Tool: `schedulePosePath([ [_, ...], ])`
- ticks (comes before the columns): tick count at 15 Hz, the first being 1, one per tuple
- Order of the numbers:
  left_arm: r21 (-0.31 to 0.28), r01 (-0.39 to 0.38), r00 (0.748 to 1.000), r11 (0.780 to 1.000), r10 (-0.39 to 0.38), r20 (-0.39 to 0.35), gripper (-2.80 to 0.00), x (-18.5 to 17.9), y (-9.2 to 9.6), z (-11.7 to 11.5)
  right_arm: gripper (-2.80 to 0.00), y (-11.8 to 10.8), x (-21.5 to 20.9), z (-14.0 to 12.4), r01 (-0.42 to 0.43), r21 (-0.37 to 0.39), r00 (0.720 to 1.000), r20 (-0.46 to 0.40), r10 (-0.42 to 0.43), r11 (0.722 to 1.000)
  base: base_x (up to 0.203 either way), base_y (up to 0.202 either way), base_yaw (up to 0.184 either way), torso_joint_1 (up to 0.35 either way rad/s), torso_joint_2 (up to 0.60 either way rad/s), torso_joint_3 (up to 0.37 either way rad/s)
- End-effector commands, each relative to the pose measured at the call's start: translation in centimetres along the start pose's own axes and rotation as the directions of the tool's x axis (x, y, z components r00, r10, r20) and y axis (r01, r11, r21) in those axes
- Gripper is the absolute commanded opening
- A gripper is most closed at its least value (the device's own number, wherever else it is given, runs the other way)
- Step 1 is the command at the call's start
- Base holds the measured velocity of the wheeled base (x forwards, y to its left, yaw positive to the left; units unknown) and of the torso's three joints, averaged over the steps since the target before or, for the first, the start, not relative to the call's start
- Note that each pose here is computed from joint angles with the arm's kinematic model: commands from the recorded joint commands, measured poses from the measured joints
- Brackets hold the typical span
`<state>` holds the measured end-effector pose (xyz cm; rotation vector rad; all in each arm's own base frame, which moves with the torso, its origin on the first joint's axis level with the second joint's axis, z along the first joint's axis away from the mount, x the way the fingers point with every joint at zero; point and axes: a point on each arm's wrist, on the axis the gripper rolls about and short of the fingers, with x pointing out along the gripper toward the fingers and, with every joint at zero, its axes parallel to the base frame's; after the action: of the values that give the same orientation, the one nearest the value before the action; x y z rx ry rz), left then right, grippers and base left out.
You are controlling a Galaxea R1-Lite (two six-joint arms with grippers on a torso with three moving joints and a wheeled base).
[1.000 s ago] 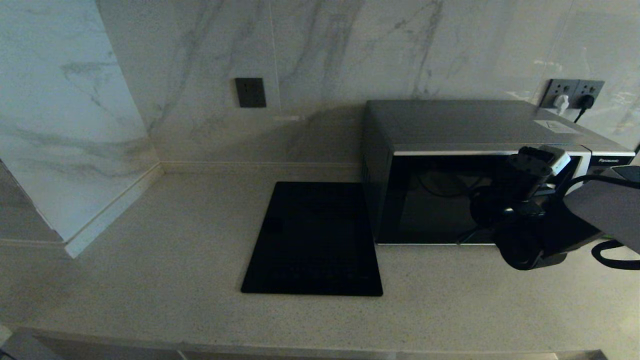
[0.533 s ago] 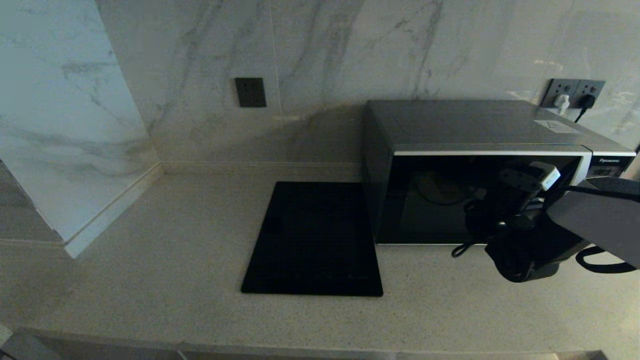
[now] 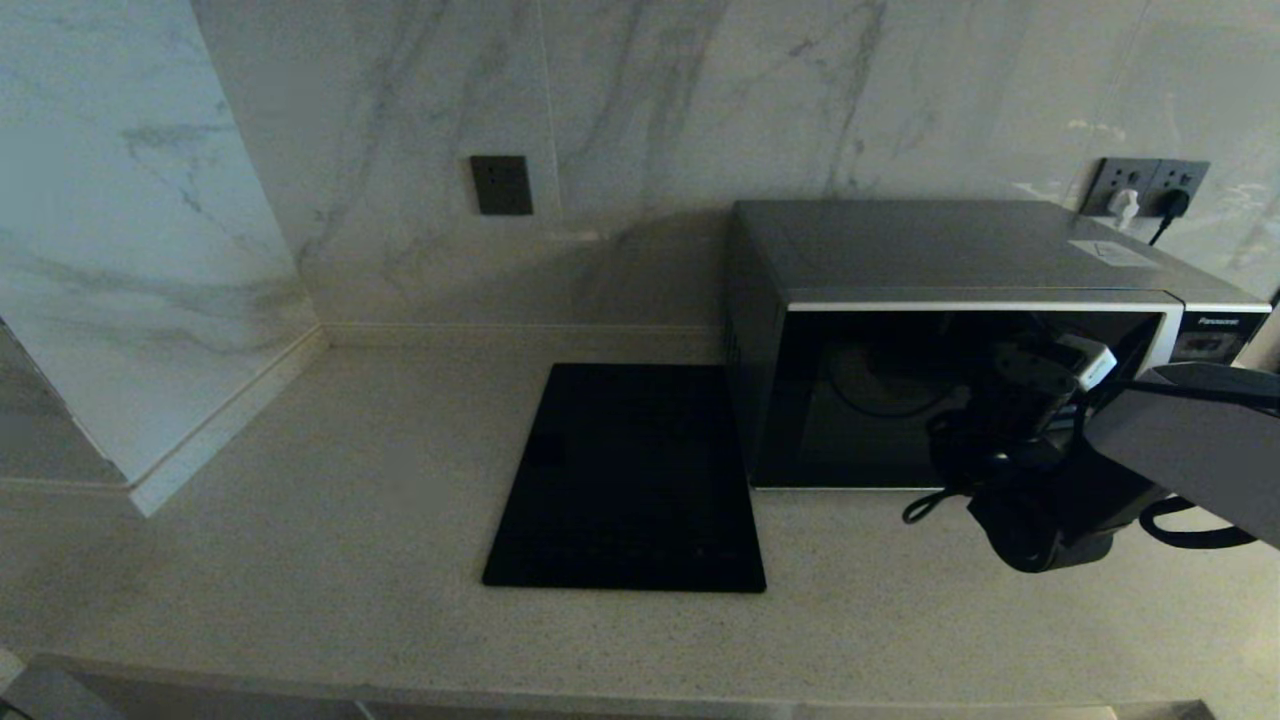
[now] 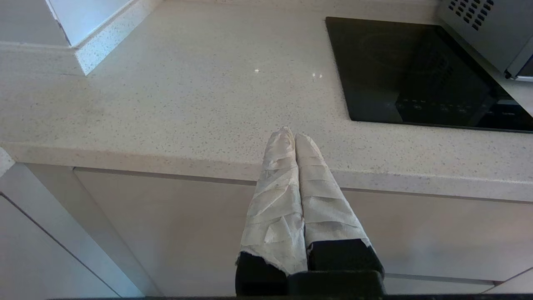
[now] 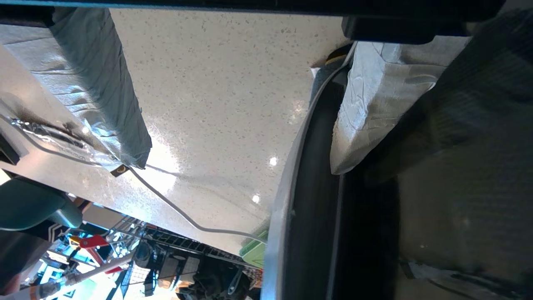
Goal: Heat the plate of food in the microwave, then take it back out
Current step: Open the microwave oven
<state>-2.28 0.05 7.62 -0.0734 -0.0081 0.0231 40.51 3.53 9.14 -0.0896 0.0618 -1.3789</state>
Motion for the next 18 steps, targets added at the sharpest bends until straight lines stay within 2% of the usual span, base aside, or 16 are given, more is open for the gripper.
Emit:
schedulePosePath([
  [1, 0.000, -0.001, 1.000, 1.000, 0.001, -0.001, -2.80, 0.0, 0.0, 0.0, 0.00, -0.1, 0.6, -0.1, 0.023, 0.003, 1.000, -0.004, -0.023, 1.000, 0.000, 0.000, 0.000, 0.000, 0.00, 0.000],
  [7, 0.000, -0.001, 1.000, 1.000, 0.001, -0.001, -2.80, 0.0, 0.0, 0.0, 0.00, 0.1, 1.9, -0.6, 0.054, -0.002, 0.999, -0.007, -0.054, 0.999, 0.000, 0.000, 0.000, 0.000, 0.00, 0.000],
  [18, 0.000, -0.001, 1.000, 1.000, 0.001, -0.001, -2.80, 0.0, 0.0, 0.0, 0.00, 0.3, 2.2, -1.1, 0.061, -0.005, 0.998, -0.008, -0.061, 0.998, 0.000, 0.000, 0.000, 0.000, 0.00, 0.000],
])
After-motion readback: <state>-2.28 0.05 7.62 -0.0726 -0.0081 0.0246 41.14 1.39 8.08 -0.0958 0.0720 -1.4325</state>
